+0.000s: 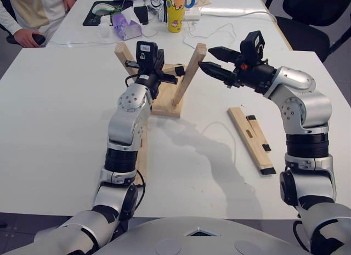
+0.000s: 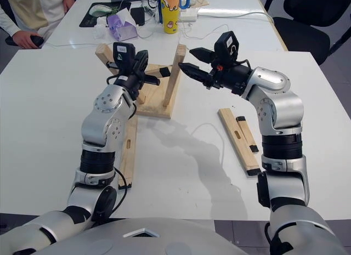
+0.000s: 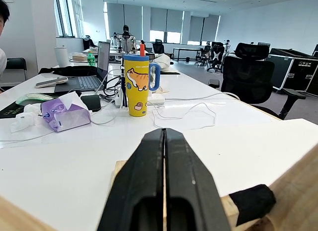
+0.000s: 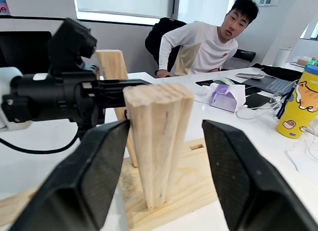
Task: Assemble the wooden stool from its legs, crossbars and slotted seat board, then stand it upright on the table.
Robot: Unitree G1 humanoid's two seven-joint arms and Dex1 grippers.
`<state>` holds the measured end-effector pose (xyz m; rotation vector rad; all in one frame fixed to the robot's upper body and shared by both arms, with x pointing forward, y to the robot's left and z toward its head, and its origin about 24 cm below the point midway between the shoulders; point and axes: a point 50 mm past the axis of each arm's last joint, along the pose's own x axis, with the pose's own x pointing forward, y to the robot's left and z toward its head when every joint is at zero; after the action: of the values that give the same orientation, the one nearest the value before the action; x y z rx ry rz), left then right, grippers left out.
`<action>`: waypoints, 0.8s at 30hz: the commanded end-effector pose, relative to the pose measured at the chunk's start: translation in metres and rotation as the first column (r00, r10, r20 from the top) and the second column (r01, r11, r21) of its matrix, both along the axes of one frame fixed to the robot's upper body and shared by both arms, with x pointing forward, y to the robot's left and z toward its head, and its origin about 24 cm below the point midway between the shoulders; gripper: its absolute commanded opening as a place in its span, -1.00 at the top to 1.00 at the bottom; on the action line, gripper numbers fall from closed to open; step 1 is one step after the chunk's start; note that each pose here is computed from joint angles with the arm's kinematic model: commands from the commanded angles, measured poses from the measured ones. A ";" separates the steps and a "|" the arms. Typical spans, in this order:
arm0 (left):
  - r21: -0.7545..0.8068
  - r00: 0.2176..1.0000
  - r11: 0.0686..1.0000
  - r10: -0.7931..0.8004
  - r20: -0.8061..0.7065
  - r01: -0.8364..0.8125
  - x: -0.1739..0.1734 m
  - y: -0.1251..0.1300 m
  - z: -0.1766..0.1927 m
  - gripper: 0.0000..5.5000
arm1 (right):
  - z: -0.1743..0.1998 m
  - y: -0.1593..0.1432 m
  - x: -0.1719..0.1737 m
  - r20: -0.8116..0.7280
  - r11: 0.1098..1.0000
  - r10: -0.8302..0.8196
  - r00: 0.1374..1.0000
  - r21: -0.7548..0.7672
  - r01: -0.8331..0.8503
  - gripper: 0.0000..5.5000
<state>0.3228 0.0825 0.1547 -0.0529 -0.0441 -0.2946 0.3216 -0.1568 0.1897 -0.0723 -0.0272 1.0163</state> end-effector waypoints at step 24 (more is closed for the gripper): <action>0.017 1.000 1.000 -0.006 -0.001 0.006 0.004 0.001 -0.003 1.00 | 0.002 0.025 0.010 -0.021 0.982 0.191 0.981 0.007 -0.191 0.20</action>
<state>0.3247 0.0822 0.1503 -0.0512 -0.0361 -0.3025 0.3340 -0.1370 0.1820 -0.0468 0.0145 1.1616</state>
